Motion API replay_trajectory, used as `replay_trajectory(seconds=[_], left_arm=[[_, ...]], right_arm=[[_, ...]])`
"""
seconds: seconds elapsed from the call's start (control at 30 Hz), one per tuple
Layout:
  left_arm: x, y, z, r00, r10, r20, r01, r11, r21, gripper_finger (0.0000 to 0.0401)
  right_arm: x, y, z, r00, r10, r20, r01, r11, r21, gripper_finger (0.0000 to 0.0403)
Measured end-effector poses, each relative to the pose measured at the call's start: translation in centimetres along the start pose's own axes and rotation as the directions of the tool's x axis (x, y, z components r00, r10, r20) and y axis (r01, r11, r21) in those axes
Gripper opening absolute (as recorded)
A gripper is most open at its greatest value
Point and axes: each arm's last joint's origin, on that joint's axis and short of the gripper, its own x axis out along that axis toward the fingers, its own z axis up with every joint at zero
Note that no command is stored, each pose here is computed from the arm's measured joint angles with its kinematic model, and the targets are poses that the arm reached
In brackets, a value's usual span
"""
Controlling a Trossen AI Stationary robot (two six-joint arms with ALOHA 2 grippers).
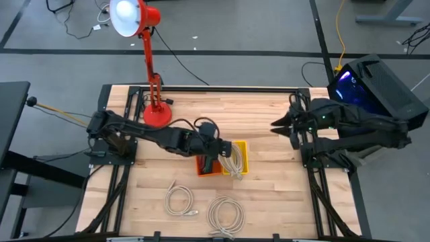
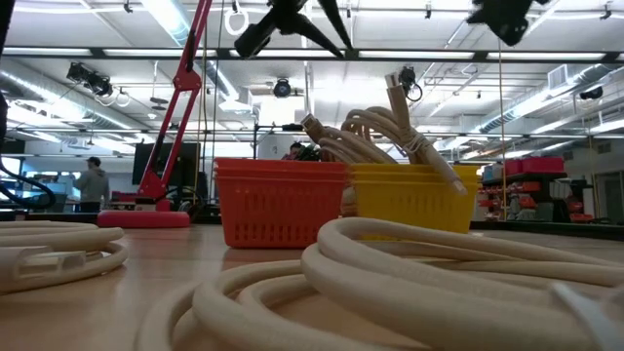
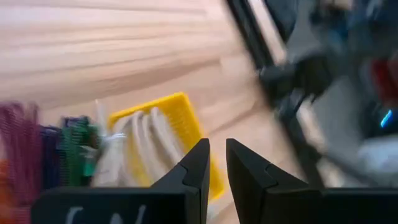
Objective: Pick & Place USB Port
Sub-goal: Put the light brown HDMI cable into the yellow bin
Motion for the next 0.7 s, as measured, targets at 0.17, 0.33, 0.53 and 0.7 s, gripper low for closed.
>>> replay_trajectory(seconds=[0.17,0.33,0.53,0.7], left_arm=[[-1.2,0.8,1.1,0.992,0.032,-0.122,-0.001,0.969,0.249,0.0051],[-3.0,2.7,2.2,0.969,0.184,-0.165,-0.101,0.904,0.415,0.0051],[-5.6,4.0,3.1,0.946,0.276,-0.17,-0.131,0.805,0.579,0.0051],[-9.0,4.5,3.3,0.951,0.279,-0.132,-0.108,0.702,0.704,0.0051]], right_arm=[[2.2,1.3,0.3,0.994,0.106,0.03,-0.107,0.994,0.013,0.0124],[4.6,2.3,-0.8,0.992,0.118,-0.047,-0.114,0.99,0.086,0.0111],[8.1,5.5,-2.0,0.967,0.25,0.045,-0.254,0.941,0.225,0.0098],[10.5,9.8,-4.4,0.974,0.211,0.086,-0.228,0.904,0.363,0.0082]])
